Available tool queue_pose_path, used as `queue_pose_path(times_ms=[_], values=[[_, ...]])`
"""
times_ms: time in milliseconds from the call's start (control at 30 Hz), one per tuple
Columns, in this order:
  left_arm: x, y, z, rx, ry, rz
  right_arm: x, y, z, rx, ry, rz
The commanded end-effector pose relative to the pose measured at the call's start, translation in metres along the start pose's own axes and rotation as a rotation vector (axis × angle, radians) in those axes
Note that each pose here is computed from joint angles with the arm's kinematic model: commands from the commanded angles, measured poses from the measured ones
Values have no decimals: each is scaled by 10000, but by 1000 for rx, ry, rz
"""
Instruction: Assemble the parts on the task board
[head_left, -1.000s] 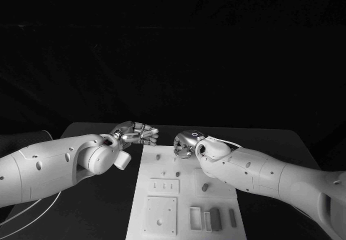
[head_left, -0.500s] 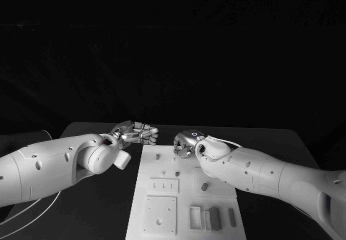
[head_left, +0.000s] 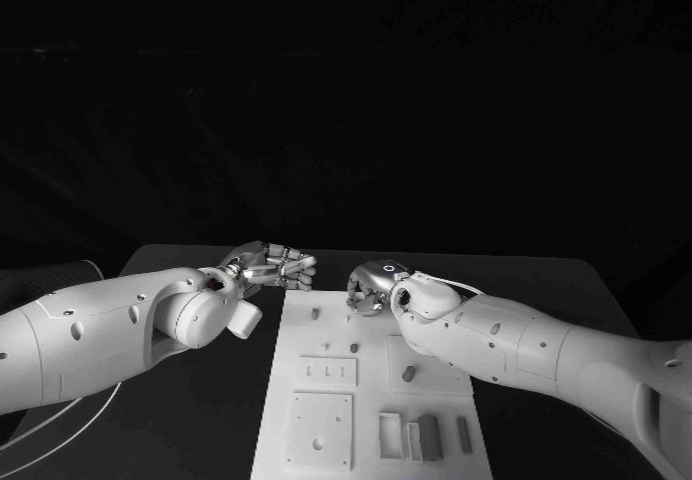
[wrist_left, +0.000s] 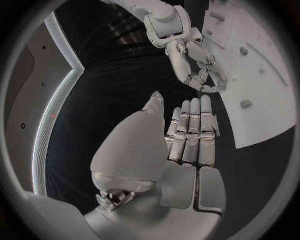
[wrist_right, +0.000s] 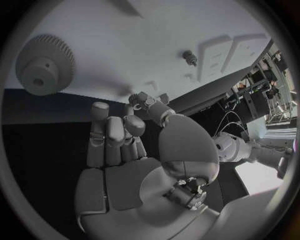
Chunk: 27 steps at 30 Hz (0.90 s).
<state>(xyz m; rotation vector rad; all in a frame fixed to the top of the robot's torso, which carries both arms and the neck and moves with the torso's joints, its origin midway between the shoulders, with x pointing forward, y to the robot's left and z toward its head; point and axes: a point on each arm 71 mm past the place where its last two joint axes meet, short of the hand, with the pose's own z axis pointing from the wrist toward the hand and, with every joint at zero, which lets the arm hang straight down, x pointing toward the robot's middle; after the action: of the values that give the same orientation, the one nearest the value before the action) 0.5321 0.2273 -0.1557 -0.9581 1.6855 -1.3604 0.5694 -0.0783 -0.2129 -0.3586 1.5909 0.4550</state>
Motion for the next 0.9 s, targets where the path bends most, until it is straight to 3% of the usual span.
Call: queue_pose_path(times_ms=[33,900], values=[[18,-20,7,11,7,1,3,12,-1,-2,-4,-3],[3,-17,12,9,4,2,-1,-12,-13,5,-10,10]])
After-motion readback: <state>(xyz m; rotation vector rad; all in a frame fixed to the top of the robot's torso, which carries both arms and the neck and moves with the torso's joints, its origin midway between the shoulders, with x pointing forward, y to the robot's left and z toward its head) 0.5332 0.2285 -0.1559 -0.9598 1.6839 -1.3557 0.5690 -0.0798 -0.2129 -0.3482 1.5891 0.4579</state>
